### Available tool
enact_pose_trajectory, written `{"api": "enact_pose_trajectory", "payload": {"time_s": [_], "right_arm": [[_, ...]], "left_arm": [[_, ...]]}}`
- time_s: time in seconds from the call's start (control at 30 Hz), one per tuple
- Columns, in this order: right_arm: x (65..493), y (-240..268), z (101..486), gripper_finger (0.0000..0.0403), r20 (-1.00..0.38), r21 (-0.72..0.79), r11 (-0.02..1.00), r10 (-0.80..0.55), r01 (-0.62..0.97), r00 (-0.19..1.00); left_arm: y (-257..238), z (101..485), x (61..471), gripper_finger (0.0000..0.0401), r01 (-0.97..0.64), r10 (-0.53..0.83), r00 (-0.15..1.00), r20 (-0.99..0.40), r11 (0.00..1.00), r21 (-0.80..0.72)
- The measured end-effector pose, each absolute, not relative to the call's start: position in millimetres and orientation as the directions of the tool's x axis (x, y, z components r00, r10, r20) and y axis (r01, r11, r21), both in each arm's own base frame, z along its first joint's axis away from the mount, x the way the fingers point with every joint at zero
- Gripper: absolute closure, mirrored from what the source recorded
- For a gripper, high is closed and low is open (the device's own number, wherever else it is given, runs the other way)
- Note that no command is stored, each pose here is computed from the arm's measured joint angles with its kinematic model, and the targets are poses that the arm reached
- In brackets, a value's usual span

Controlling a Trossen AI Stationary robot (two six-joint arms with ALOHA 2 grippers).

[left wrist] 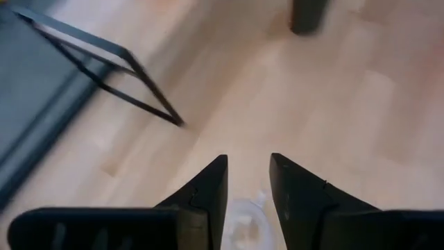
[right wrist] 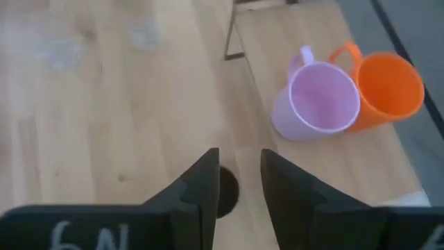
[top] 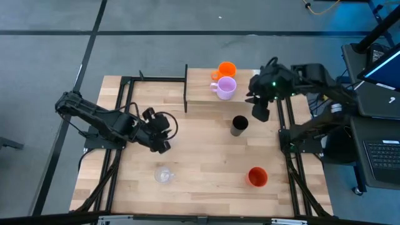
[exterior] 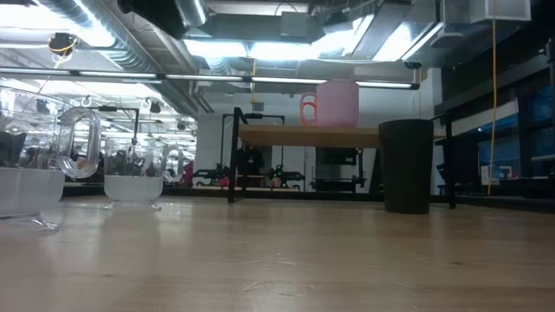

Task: Stack small to large cups/mugs on shelf
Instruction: Put the top transparent mug on the shelf

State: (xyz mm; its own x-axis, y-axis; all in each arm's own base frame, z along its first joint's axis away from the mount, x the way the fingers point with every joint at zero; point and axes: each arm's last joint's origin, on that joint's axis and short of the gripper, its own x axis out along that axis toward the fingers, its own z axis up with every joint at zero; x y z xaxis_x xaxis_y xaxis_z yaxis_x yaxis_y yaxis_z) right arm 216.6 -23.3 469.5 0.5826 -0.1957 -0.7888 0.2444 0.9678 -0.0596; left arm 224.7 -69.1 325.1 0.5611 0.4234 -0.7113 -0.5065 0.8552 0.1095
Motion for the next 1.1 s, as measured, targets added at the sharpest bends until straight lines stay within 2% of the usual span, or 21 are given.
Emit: {"api": "enact_pose_trajectory", "payload": {"time_s": [0.17, 0.23, 0.5, 0.7, 0.93, 1.1], "right_arm": [[220.0, -17.8, 430.0, 0.0295, -0.779, -0.015, 0.955, -0.198, 0.297, 0.595], [219.5, -15.8, 412.6, 0.0295, -0.790, -0.021, 0.958, -0.192, 0.287, 0.583], [215.5, -12.3, 358.2, 0.0295, -0.769, 0.015, 0.951, -0.186, 0.308, 0.612], [210.8, -12.1, 335.2, 0.0295, -0.751, 0.023, 0.951, -0.187, 0.308, 0.633], [208.2, -11.8, 324.2, 0.0295, -0.745, 0.036, 0.950, -0.180, 0.309, 0.642], [209.6, -11.9, 323.8, 0.0295, -0.734, 0.040, 0.951, -0.180, 0.306, 0.655]], "left_arm": [[-74.5, 318.4, 224.5, 0.0299, -0.405, 0.198, 0.501, -0.842, 0.914, -0.026], [-76.4, 314.4, 225.6, 0.0299, -0.388, 0.162, 0.469, -0.868, 0.921, -0.038], [-79.4, 295.5, 233.5, 0.0299, -0.357, 0.081, 0.314, -0.946, 0.933, -0.038], [-74.9, 273.0, 252.6, 0.0294, -0.363, 0.110, 0.216, -0.970, 0.932, 0.025], [-72.9, 251.4, 267.4, 0.0249, -0.174, 0.106, 0.124, -0.987, 0.981, 0.083], [-67.9, 236.0, 275.6, 0.0213, -0.137, 0.087, 0.042, -0.995, 0.987, 0.081]]}}
